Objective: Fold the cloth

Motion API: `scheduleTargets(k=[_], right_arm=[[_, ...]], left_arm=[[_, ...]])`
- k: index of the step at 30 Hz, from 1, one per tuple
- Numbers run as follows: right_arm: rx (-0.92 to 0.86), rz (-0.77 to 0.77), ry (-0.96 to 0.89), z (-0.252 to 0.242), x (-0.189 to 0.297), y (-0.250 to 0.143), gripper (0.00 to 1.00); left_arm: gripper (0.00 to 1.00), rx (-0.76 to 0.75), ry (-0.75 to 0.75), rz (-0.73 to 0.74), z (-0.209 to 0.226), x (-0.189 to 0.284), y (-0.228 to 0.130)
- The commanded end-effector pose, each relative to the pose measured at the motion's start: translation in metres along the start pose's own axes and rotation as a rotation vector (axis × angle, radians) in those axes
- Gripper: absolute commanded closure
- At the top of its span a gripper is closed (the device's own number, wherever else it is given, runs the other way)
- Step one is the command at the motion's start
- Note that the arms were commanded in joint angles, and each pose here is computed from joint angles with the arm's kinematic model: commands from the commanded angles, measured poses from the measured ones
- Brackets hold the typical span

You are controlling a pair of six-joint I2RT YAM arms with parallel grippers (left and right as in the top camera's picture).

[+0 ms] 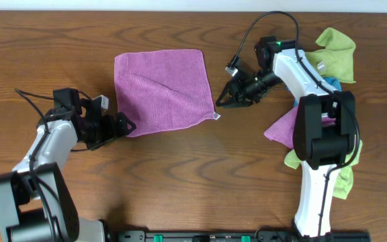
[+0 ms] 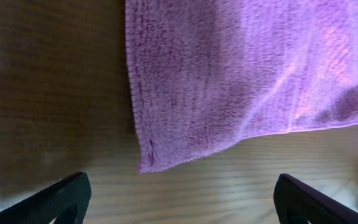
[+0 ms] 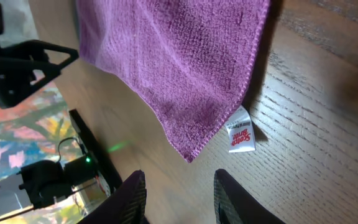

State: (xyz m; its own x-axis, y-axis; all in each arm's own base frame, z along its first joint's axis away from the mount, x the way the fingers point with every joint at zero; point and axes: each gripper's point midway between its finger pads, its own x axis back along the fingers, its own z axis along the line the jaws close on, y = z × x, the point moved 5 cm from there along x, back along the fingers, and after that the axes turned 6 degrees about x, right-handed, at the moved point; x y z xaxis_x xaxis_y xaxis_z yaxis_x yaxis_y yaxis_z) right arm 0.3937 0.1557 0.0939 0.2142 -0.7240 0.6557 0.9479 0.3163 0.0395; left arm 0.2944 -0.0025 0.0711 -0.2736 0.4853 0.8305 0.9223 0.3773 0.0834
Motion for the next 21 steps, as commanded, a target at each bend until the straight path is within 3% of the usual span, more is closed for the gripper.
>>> scheduleTargets(k=[1, 7, 12, 18, 21], right_arm=[[-0.01, -0.012, 0.023, 0.009, 0.002, 0.001, 0.65], [-0.011, -0.008, 0.023, 0.011, -0.001, 0.001, 0.67], [-0.014, -0.011, 0.02, 0.014, -0.004, 0.004, 0.67], [-0.017, -0.027, 0.017, 0.013, -0.005, 0.008, 0.67], [-0.02, -0.025, 0.017, 0.013, -0.005, 0.008, 0.67]], left_arm=[[0.03, 0.013, -0.018, 0.018, 0.004, -0.012, 0.001], [0.0, 0.021, -0.067, -0.003, 0.006, -0.026, 0.013], [0.13, 0.052, -0.111, 0.052, 0.008, -0.037, 0.006], [0.41, 0.08, -0.11, 0.094, 0.012, -0.043, -0.001], [0.73, 0.083, -0.089, 0.093, 0.015, -0.044, -0.001]])
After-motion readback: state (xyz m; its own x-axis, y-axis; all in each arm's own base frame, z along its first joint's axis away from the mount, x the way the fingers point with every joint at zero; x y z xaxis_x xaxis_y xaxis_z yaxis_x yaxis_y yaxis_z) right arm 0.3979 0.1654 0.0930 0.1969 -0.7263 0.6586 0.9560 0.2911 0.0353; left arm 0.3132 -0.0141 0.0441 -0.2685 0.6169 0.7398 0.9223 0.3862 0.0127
